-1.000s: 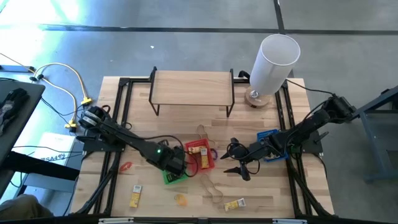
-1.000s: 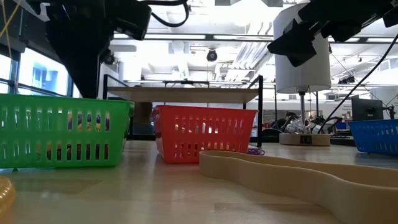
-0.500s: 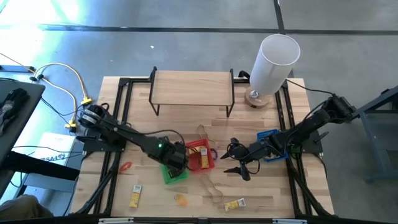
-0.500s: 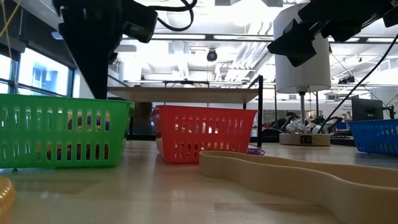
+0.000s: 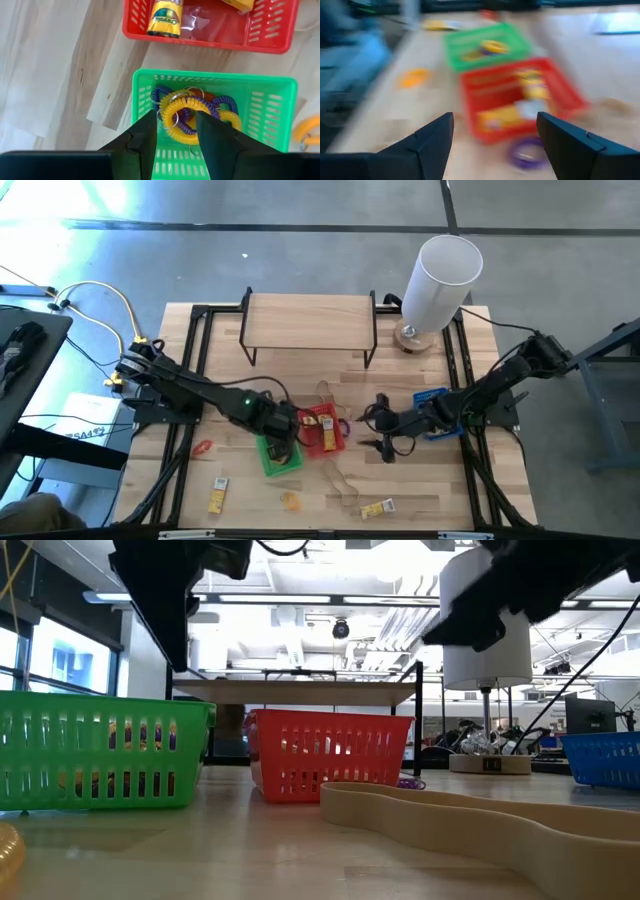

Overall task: Pick & Place Office Desk Supplies
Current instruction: Put the white rubber band into the blue bin

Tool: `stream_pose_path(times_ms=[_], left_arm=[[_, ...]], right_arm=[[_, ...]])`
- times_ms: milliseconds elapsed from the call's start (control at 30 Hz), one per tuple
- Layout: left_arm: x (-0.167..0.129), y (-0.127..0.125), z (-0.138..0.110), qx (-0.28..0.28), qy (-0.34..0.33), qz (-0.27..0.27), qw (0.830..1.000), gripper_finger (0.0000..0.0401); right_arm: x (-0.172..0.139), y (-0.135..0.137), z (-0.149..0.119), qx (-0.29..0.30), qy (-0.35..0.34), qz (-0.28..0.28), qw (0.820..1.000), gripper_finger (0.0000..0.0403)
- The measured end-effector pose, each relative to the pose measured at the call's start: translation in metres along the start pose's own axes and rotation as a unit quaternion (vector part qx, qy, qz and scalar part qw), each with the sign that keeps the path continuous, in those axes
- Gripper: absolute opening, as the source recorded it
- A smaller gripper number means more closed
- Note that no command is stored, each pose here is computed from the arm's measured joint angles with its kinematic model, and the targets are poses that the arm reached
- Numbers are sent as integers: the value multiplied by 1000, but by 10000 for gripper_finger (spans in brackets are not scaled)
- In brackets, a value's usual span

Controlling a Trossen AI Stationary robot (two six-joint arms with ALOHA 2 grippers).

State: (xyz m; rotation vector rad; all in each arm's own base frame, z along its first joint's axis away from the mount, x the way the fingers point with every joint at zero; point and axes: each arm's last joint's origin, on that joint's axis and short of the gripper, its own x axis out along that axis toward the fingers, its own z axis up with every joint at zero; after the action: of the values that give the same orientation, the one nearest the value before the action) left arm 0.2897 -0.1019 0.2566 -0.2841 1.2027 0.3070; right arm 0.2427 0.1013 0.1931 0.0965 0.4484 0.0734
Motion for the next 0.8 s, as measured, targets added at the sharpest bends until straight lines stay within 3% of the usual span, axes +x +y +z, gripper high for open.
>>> stream_pose_path(times_ms=[133,233,433,800], left_arm=[[0,1,1,19,-13,15,1000,130],[0,2,1,25,-24,28,999,130],[0,2,2,35,-35,37,998,130],[0,2,4,36,-50,50,997,130]], right_arm=[[0,-14,-7,6,12,-145,989,275],[0,-28,-12,41,33,-200,978,275],[3,-53,-14,169,54,-210,961,275],[11,-75,-11,185,63,-197,961,270]])
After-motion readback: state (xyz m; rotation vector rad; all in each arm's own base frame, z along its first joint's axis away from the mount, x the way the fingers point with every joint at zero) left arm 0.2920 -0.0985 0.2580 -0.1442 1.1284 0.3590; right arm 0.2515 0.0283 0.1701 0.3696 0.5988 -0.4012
